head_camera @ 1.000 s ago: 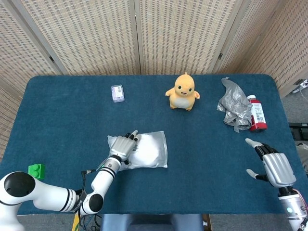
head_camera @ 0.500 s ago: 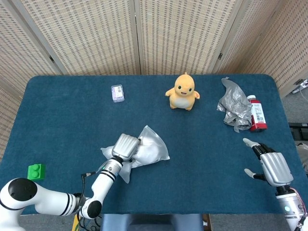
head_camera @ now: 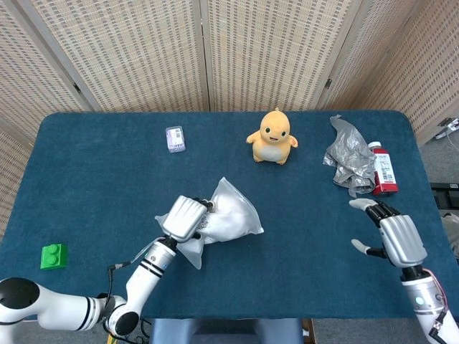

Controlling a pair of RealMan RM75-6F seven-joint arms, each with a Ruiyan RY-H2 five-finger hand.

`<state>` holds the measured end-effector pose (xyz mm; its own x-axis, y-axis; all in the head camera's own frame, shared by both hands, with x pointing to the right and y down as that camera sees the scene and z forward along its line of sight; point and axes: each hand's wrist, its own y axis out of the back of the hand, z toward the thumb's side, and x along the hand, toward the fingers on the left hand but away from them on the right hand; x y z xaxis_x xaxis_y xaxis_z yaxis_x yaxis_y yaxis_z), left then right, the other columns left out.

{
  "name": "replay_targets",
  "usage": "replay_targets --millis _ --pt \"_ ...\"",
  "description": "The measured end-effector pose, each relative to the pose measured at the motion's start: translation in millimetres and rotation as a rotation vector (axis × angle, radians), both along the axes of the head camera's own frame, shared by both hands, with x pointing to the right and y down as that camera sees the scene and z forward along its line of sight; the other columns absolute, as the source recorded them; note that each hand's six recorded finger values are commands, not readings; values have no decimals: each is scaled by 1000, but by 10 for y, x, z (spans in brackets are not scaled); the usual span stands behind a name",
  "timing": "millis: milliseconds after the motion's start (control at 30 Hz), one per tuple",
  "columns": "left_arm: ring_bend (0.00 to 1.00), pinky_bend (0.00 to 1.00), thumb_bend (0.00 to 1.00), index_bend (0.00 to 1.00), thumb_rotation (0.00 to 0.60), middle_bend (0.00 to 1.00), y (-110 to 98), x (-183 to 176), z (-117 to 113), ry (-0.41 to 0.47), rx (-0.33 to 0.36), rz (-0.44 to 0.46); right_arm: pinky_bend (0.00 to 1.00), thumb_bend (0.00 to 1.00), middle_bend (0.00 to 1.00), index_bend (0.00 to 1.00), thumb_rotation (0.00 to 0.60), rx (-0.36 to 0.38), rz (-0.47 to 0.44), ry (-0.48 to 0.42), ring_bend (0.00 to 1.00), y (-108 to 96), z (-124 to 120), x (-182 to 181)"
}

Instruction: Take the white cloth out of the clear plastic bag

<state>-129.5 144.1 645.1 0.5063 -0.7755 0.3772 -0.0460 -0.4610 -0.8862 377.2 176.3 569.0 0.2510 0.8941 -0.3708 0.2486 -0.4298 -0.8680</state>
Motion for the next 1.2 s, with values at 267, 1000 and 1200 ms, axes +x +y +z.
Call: replay_targets --millis 267,1000,1200 --pt "610 706 60 487 600 653 6 52 -342 47 69 28 411 51 228 471 600 32 -56 -115 196 -277 23 -456" --pt "611 706 59 482 600 652 -32 177 -614 44 159 71 396 57 218 503 600 34 -182 -292 186 -606 115 -1504" --pt "611 706 59 482 600 652 -31 163 -664 51 168 72 371 4 166 489 600 23 -208 -305 150 -620 166 -1693"
